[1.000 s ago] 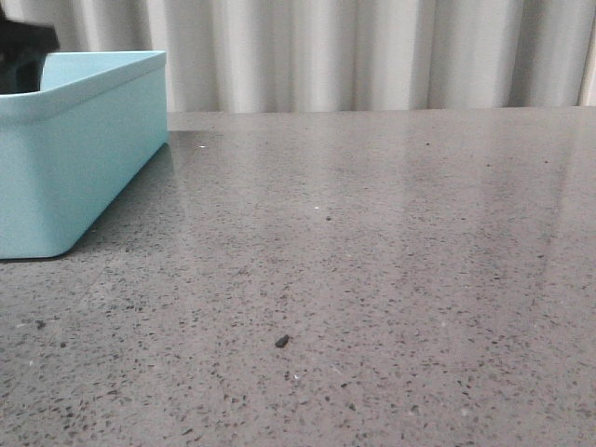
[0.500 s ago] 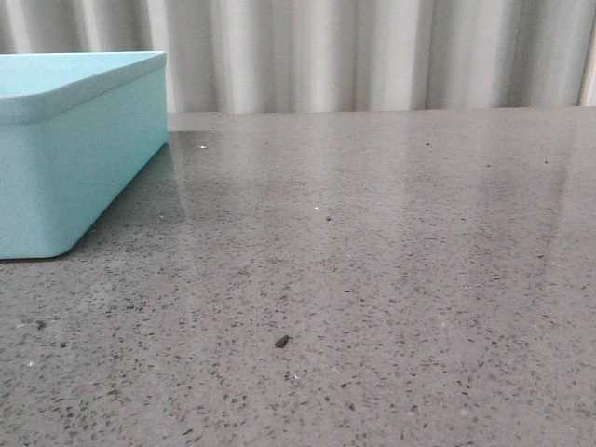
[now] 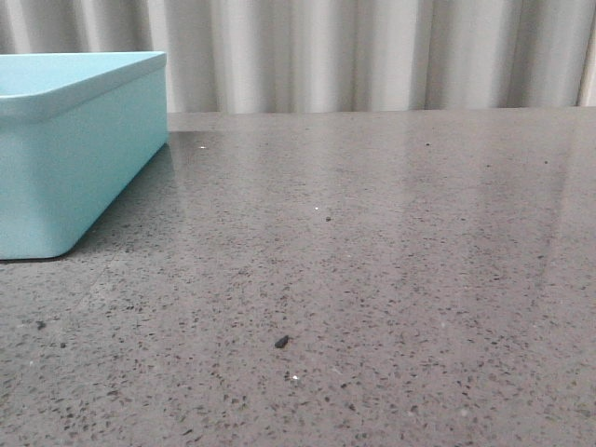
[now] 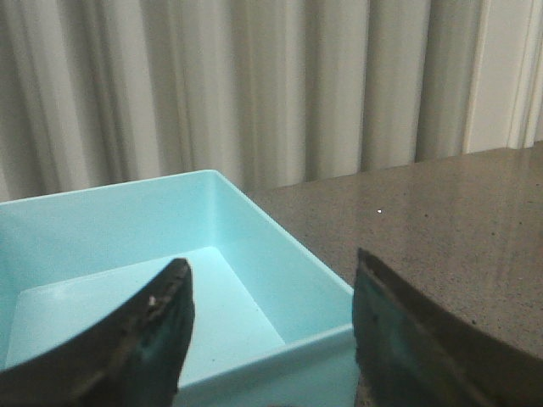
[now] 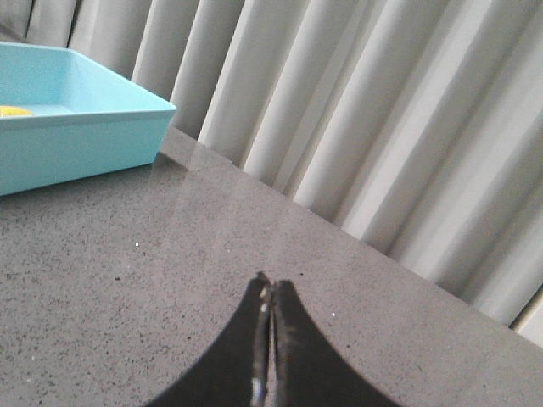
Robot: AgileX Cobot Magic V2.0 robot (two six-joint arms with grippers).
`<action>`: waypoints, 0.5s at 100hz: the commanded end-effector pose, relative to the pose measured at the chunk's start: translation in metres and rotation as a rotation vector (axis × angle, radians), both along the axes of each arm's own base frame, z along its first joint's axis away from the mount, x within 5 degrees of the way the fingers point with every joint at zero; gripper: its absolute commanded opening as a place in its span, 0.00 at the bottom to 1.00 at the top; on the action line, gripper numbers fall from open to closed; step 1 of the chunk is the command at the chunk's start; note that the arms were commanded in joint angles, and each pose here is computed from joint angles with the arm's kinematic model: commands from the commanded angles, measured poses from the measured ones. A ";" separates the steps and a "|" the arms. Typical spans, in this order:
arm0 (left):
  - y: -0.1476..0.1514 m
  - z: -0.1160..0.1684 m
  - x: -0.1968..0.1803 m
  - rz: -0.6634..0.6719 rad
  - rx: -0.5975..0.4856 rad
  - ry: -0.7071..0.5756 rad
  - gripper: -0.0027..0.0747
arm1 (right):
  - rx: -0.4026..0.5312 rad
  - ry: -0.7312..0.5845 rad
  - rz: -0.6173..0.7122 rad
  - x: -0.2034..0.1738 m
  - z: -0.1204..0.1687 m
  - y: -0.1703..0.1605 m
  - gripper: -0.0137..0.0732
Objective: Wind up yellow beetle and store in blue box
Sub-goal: 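Lower the beetle into the box and open the left gripper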
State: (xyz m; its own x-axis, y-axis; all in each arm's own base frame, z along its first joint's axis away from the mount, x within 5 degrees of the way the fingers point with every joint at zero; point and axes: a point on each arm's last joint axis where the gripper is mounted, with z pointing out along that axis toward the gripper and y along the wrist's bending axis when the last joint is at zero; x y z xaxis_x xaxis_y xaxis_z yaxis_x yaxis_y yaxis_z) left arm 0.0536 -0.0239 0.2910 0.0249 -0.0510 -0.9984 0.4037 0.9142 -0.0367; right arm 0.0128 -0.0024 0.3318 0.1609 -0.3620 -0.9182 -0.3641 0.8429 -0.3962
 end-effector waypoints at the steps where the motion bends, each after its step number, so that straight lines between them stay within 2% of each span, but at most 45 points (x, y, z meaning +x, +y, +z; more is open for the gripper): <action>1: 0.003 0.002 -0.007 -0.007 -0.063 -0.093 0.37 | -0.002 -0.063 0.001 0.003 0.006 0.002 0.11; 25: 0.002 -0.007 -0.005 -0.006 -0.050 -0.077 0.01 | 0.042 -0.054 0.043 0.018 -0.023 0.014 0.11; 40: 0.002 -0.007 -0.005 -0.005 -0.043 -0.078 0.01 | 0.040 0.010 0.052 0.027 -0.049 0.020 0.11; 50: 0.002 -0.013 -0.004 -0.001 -0.016 -0.072 0.01 | 0.071 0.050 0.056 0.031 -0.065 0.023 0.11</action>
State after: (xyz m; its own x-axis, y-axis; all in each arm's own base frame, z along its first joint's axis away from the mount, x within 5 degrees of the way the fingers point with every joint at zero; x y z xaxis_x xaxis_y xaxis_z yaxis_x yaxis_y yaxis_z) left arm 0.0498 -0.0222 0.2668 0.0143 -0.0381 -0.9992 0.4023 0.9150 -0.0291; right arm 0.0408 0.0172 0.2633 0.0710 -0.3529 -0.9329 -0.4387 0.8290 -0.3470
